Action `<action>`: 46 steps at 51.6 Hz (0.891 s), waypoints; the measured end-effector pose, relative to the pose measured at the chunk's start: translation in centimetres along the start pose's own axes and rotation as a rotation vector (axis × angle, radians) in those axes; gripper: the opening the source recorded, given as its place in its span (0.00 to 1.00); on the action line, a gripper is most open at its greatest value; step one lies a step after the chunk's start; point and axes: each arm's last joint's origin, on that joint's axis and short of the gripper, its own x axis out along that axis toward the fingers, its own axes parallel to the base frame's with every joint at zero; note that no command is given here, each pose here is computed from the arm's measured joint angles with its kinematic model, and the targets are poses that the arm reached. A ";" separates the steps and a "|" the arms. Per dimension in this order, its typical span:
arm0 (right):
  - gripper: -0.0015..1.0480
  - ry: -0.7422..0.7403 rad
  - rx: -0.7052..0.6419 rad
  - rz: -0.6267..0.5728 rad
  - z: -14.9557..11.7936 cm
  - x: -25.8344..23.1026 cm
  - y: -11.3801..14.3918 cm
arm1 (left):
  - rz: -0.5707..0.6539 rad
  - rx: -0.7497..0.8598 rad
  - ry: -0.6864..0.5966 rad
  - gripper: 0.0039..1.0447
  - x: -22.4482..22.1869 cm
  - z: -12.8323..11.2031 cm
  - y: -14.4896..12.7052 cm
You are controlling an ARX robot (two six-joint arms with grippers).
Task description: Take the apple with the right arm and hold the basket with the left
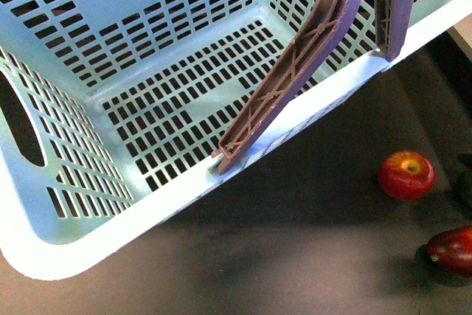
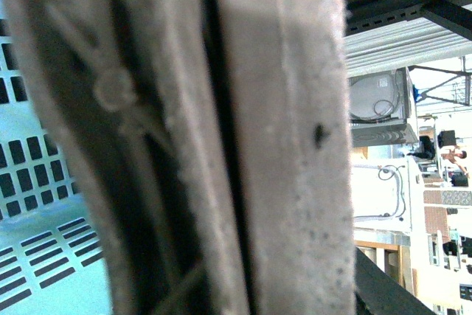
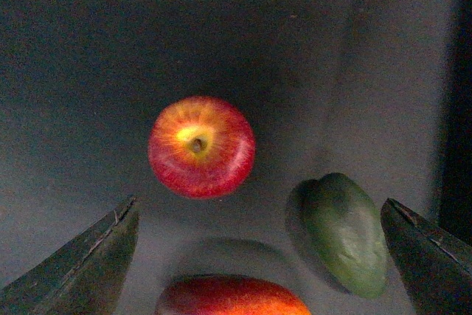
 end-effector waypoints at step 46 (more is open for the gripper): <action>0.92 0.185 -0.049 0.025 -0.3 11.3 3.2 | 0.001 0.000 -0.002 0.27 0.0 0.0 0.0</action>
